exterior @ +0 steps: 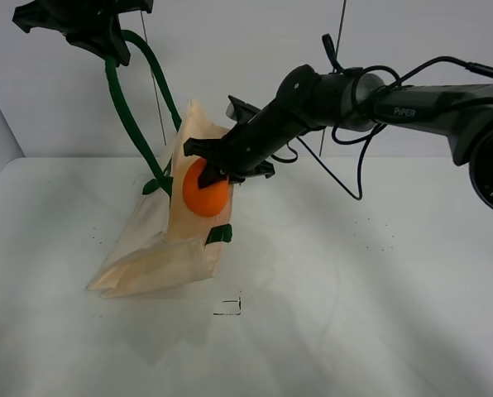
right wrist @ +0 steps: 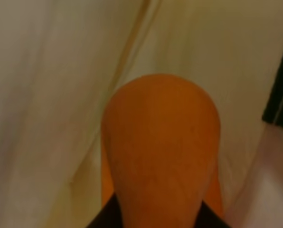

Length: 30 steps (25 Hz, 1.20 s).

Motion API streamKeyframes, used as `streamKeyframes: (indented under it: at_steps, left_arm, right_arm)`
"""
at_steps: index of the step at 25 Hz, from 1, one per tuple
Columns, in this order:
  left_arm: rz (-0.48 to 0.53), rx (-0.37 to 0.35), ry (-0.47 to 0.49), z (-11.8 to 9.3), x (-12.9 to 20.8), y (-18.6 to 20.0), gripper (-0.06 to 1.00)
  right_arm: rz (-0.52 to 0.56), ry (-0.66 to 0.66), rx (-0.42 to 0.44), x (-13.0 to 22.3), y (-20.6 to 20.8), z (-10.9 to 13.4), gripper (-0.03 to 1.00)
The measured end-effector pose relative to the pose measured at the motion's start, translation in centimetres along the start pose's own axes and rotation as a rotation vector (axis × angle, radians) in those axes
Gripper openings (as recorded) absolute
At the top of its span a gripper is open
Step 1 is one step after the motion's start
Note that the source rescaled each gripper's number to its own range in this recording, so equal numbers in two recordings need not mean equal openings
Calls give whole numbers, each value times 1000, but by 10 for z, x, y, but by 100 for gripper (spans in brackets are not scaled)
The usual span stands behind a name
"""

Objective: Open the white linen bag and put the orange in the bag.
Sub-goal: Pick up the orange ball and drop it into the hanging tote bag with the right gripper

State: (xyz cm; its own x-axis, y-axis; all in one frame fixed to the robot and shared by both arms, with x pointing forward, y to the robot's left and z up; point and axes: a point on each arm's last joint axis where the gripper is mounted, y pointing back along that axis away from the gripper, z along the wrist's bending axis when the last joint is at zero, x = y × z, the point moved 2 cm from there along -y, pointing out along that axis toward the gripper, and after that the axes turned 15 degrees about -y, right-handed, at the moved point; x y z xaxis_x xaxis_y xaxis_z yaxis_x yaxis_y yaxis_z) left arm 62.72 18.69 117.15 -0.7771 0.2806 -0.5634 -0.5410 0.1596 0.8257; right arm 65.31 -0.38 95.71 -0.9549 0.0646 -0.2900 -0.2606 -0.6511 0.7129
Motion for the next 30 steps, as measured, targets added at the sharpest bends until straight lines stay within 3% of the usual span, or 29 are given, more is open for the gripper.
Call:
streamKeyframes:
  at_steps: [8, 15, 17, 20, 22, 26, 30]
  left_arm:
    - [0, 0, 0, 0, 0, 0, 0]
    - [0, 0, 0, 0, 0, 0, 0]
    - [0, 0, 0, 0, 0, 0, 0]
    - [0, 0, 0, 0, 0, 0, 0]
    - [0, 0, -3, 0, 0, 0, 0]
    - [0, 5, -1, -1, 0, 0, 0]
    - [-1, 6, -1, -1, 0, 0, 0]
  right_arm:
    - [-5, -65, -65, -3, -2, 7, 1]
    - [-22, -60, -61, -6, -3, 7, 1]
    - [-20, -60, -58, -5, -5, 5, 13]
    - [-20, -32, -50, -5, -7, 3, 71]
    - [-22, 3, -40, -5, -7, 3, 89]
    - [13, 92, 39, -9, 3, 5, 99]
    - [47, 171, 256, -19, 26, 2, 100]
